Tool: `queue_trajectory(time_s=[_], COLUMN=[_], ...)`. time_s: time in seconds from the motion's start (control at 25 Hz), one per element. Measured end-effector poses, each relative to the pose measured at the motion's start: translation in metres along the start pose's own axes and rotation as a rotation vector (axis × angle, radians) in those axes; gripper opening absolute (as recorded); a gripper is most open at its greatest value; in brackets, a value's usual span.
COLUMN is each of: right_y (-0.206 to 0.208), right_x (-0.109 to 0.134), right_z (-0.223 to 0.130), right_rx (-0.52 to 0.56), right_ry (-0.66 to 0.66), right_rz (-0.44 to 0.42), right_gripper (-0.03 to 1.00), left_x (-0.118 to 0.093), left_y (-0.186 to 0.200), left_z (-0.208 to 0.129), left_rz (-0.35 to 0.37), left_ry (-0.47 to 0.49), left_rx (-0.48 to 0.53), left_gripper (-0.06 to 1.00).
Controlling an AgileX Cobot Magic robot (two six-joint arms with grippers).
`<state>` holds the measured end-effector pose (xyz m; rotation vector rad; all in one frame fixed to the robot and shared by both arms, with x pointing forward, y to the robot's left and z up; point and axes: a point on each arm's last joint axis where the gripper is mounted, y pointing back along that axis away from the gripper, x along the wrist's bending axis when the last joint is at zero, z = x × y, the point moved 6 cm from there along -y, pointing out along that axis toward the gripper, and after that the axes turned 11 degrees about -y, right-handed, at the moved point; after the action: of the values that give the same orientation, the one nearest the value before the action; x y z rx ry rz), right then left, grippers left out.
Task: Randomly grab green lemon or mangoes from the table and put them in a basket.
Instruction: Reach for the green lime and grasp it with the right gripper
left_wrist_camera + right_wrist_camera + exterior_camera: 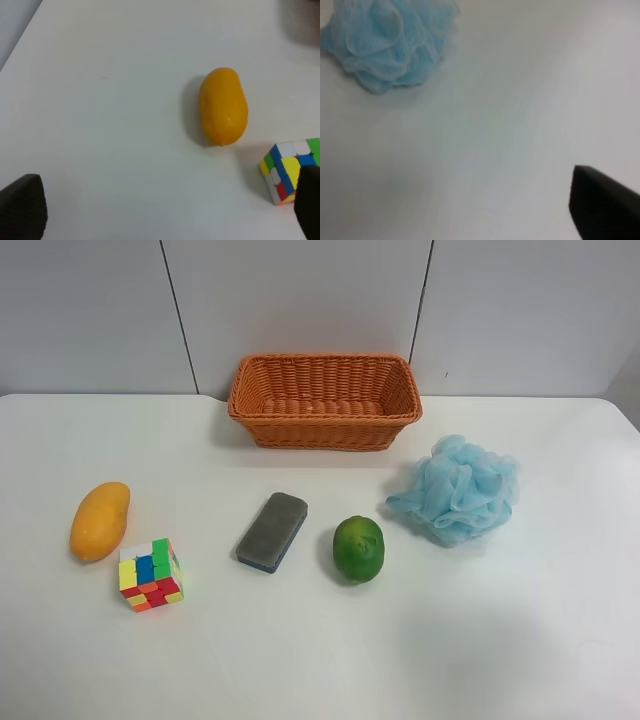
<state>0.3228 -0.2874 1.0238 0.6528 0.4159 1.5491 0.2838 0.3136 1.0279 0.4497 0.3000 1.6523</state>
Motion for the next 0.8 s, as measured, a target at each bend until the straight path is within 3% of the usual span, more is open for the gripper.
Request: queue_trajectory(time_s=[0.2,0.36,0.52,0.64,0.8], right_y=[-0.009,-0.036,-0.073,-0.098,-0.126], right_x=[0.022,0.038,0.05,0.064,0.095], right_z=[0.054,0.078,0.083,0.075,0.065], right_rx=[0.016,0.133,0.275,0.366,0.406], right_ry=[0.001,-0.061,-0.124,-0.085,-0.021], right_rz=[0.083,0.139,0.177,0.2,0.243], right_gripper=[0.99,0.99,0.99,0.99,0.99], left_x=[0.0,0.0,0.0,0.0,0.0], left_y=[0.0,0.0,0.0,0.0,0.0], left_z=[0.0,0.0,0.0,0.0,0.0], left_rz=[0.0,0.0,0.0,0.0,0.0], left_ry=[0.0,0.0,0.0,0.0,0.0], left_rx=[0.0,0.0,0.0,0.0,0.0], left_gripper=[0.99,0.99,0.99,0.99,0.99])
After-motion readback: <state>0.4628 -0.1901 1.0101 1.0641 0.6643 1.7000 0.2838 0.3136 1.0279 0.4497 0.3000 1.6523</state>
